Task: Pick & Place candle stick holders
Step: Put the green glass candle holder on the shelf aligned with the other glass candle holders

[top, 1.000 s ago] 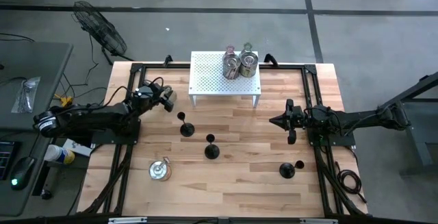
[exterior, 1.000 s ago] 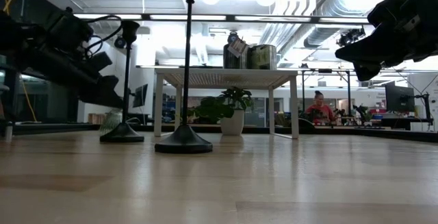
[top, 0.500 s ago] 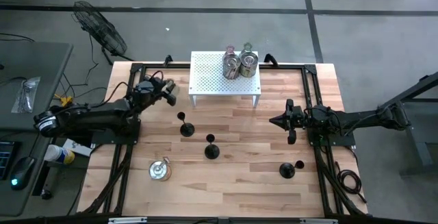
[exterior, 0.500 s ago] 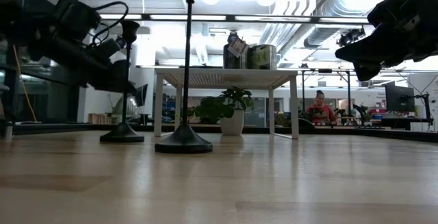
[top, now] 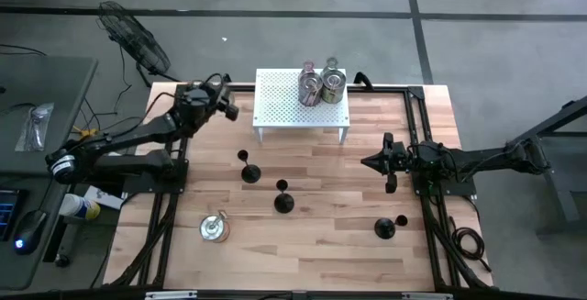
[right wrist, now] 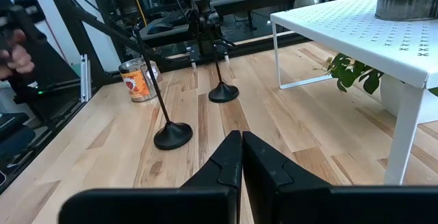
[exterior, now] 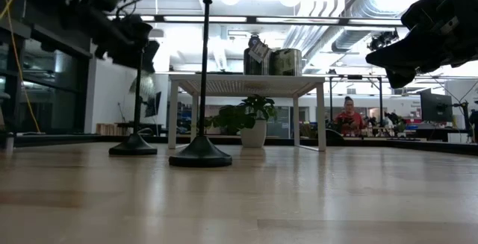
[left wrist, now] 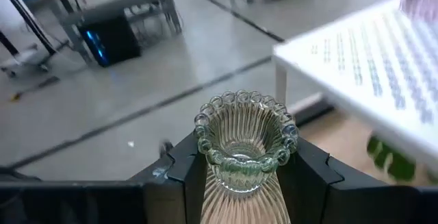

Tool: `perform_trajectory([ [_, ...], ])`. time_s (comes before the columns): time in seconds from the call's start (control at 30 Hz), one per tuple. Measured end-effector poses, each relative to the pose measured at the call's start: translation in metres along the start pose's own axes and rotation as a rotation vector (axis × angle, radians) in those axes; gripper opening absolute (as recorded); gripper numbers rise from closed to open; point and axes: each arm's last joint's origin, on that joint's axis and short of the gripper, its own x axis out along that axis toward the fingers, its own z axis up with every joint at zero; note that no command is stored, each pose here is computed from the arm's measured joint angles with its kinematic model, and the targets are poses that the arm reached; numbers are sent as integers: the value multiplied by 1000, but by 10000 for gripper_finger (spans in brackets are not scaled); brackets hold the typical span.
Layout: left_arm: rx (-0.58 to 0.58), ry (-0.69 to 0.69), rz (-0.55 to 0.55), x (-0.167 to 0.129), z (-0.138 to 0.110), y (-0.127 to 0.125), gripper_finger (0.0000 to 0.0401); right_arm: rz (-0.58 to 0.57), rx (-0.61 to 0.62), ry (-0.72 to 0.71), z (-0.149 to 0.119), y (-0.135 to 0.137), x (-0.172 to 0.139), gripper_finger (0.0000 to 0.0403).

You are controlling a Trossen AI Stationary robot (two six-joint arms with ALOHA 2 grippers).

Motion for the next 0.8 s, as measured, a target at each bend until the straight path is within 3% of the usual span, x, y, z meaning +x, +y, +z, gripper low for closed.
perform_trajectory([
  [0.23,24,-113,-10,-6,42,2,139,0,0,0,0,0,0,4],
  [0.47,74,-210,-108,-8,77,-1,139,0,0,0,0,0,0,4],
  [0.8,183,-185,-320,38,102,-24,139,0,0,-1,0,0,0,4],
])
